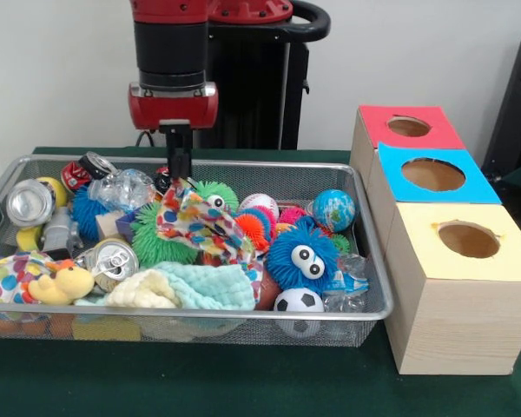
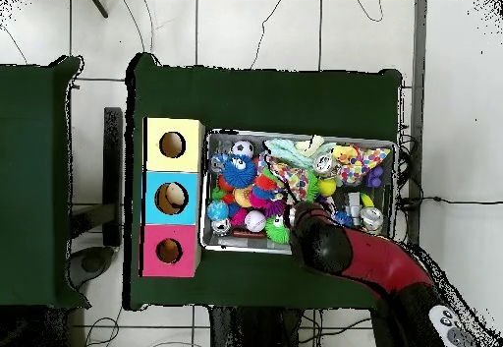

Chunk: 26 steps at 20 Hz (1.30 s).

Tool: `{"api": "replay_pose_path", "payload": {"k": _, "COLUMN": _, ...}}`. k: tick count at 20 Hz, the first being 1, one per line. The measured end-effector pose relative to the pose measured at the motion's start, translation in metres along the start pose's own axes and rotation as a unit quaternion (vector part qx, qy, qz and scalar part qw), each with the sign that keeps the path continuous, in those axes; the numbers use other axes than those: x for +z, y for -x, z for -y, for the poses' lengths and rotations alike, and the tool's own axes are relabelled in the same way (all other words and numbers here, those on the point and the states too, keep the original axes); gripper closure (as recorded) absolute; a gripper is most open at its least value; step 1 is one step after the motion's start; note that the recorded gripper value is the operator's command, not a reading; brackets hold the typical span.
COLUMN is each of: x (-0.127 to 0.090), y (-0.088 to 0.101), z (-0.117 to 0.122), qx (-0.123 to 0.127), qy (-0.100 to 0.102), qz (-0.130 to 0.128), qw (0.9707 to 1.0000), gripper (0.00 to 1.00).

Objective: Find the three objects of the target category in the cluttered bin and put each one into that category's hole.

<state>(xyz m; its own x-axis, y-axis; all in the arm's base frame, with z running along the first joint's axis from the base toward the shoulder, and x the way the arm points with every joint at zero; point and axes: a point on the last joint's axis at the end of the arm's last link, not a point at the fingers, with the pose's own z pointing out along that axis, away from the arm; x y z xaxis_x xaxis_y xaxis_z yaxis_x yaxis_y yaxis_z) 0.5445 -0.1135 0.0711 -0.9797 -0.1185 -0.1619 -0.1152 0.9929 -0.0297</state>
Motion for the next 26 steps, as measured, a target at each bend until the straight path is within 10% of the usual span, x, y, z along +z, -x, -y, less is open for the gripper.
{"api": "replay_pose_path", "payload": {"k": 10, "x": -0.002, "y": -0.028, "z": 0.018, "qx": -0.021, "qy": -0.061, "qz": -0.037, "qw": 0.9972, "gripper": 1.00}}
{"api": "replay_pose_path", "payload": {"k": 21, "x": 0.010, "y": -0.046, "z": 0.030, "qx": -0.020, "qy": -0.076, "qz": -0.061, "qw": 0.9951, "gripper": 1.00}}
{"api": "replay_pose_path", "payload": {"k": 22, "x": 0.011, "y": -0.047, "z": 0.031, "qx": -0.019, "qy": -0.076, "qz": -0.063, "qw": 0.9950, "gripper": 0.00}}
{"api": "replay_pose_path", "payload": {"k": 26, "x": 0.013, "y": -0.048, "z": 0.030, "qx": -0.019, "qy": -0.074, "qz": -0.065, "qw": 0.9949, "gripper": 0.00}}
